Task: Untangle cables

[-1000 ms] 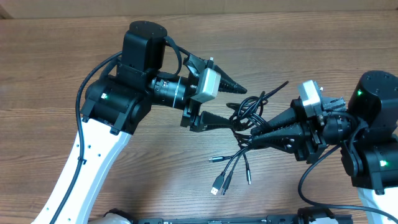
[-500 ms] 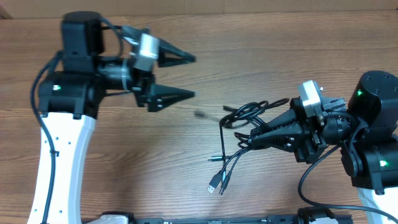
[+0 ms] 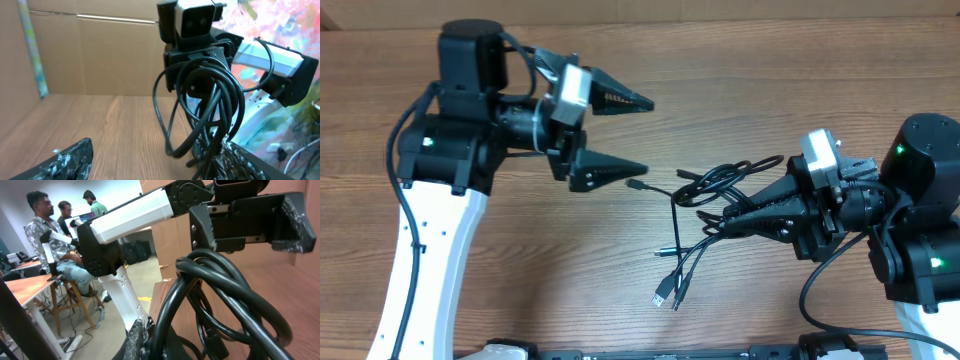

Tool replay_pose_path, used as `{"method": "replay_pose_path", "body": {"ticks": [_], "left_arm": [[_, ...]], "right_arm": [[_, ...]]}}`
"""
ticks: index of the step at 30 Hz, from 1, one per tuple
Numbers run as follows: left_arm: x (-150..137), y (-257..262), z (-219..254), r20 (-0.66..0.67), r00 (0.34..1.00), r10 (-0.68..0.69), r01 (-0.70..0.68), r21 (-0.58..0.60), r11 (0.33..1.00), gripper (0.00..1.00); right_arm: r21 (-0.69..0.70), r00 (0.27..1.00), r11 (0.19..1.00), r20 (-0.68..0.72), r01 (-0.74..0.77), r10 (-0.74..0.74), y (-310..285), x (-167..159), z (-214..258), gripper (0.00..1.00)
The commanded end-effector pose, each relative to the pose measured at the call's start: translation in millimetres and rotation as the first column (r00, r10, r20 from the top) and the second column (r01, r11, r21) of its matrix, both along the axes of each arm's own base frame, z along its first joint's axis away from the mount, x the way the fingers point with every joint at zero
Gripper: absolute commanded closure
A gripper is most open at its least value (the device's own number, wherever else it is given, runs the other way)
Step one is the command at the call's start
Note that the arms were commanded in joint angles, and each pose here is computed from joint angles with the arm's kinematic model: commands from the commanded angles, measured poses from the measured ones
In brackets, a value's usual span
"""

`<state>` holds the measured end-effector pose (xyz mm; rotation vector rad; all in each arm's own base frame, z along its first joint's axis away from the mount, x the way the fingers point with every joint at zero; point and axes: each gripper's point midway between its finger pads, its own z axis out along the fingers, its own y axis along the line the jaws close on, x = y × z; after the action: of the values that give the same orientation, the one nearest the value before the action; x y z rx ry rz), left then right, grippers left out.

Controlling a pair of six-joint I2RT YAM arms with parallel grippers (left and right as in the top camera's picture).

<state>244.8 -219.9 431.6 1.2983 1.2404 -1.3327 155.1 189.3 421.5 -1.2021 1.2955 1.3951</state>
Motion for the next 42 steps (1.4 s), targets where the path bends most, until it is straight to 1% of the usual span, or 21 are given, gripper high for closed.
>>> {"method": "replay_pose_path", "body": {"ticks": [1, 3, 5, 14, 16, 20, 23, 30, 36, 42], "left_arm": [[3, -9, -5, 0.069, 0.997, 0.019, -0.021, 0.032, 0.999, 0.17], [7, -12, -15, 0.088, 0.995, 0.053, -0.060, 0.078, 0.995, 0.17], [6, -14, -23, 0.111, 0.992, 0.057, -0.069, 0.105, 0.992, 0.17], [-9, -28, -31, 0.211, 0.977, -0.026, 0.002, 0.111, 0.994, 0.11], [-12, -35, -35, 0.229, 0.972, -0.049, 0.022, 0.119, 0.993, 0.12], [-12, -50, -45, 0.223, 0.971, -0.087, 0.058, 0.136, 0.989, 0.11], [-4, -55, -53, 0.223, 0.971, -0.087, 0.054, 0.149, 0.987, 0.16], [2, -53, -49, 0.250, 0.965, -0.080, 0.050, 0.124, 0.991, 0.17], [10, -42, -49, 0.235, 0.971, -0.047, 0.018, 0.124, 0.992, 0.19], [18, -16, -33, 0.215, 0.976, -0.018, 0.010, 0.037, 0.999, 0.19]], "right_arm": [[0.011, 0.999, 0.999, 0.026, -0.037, 0.036, 0, -9, 7, 0.96], [0.011, 0.999, 0.999, 0.027, -0.037, 0.037, 0, -9, 7, 0.96], [0.011, 0.999, 0.999, 0.027, -0.037, 0.037, 0, -9, 7, 0.96], [0.011, 0.999, 0.999, 0.028, -0.037, 0.037, 0, -9, 7, 0.96], [0.011, 0.999, 0.999, 0.027, -0.038, 0.037, 0, -9, 7, 0.96], [0.010, 0.999, 0.999, 0.014, -0.038, 0.038, 0, -9, 7, 0.96], [0.008, 0.999, 0.999, -0.002, -0.038, 0.038, 0, -9, 7, 0.96], [0.008, 0.999, 0.999, -0.006, -0.038, 0.038, 0, -9, 7, 0.96], [0.008, 0.999, 0.999, -0.007, -0.038, 0.038, 0, -9, 7, 0.96], [0.008, 0.999, 0.999, -0.006, -0.038, 0.038, 0, -9, 7, 0.96]]}}
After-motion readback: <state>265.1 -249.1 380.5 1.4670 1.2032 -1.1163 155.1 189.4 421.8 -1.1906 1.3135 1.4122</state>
